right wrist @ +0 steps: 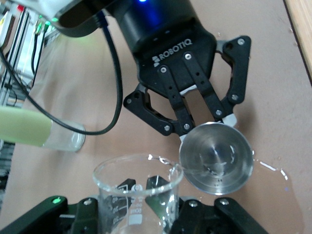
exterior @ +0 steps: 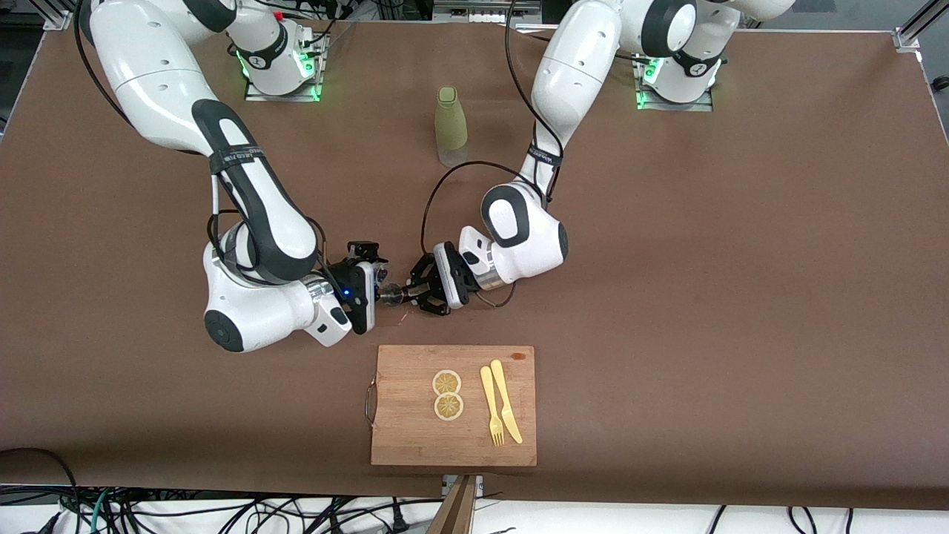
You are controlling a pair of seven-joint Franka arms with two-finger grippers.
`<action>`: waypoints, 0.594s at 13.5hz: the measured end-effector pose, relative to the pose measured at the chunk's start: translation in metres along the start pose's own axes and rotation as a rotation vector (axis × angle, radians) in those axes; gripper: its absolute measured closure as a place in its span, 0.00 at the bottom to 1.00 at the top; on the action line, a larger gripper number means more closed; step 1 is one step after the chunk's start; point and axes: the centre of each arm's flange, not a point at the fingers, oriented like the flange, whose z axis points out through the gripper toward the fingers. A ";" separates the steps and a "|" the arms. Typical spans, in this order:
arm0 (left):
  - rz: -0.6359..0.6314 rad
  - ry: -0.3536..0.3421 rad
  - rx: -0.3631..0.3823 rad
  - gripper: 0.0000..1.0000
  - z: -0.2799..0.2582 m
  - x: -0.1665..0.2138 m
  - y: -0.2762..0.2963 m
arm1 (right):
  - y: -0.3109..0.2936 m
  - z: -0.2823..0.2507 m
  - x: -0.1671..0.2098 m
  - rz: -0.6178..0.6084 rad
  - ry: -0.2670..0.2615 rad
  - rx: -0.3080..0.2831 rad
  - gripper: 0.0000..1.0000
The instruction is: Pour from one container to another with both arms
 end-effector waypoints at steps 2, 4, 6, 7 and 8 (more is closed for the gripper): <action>0.000 0.000 0.000 0.79 0.000 0.000 0.000 | 0.001 -0.002 -0.002 -0.056 0.003 -0.003 0.74; 0.000 0.000 0.000 0.79 0.000 0.000 0.000 | 0.004 -0.007 -0.006 -0.108 0.015 -0.015 0.74; 0.000 0.000 0.000 0.79 0.000 0.000 0.000 | 0.009 -0.017 -0.018 -0.151 0.045 -0.026 0.74; 0.001 0.000 -0.003 0.79 0.000 0.000 0.000 | 0.012 -0.023 -0.026 -0.168 0.064 -0.032 0.74; 0.003 0.002 -0.012 0.79 -0.001 0.000 -0.001 | 0.016 -0.031 -0.036 -0.184 0.085 -0.040 0.74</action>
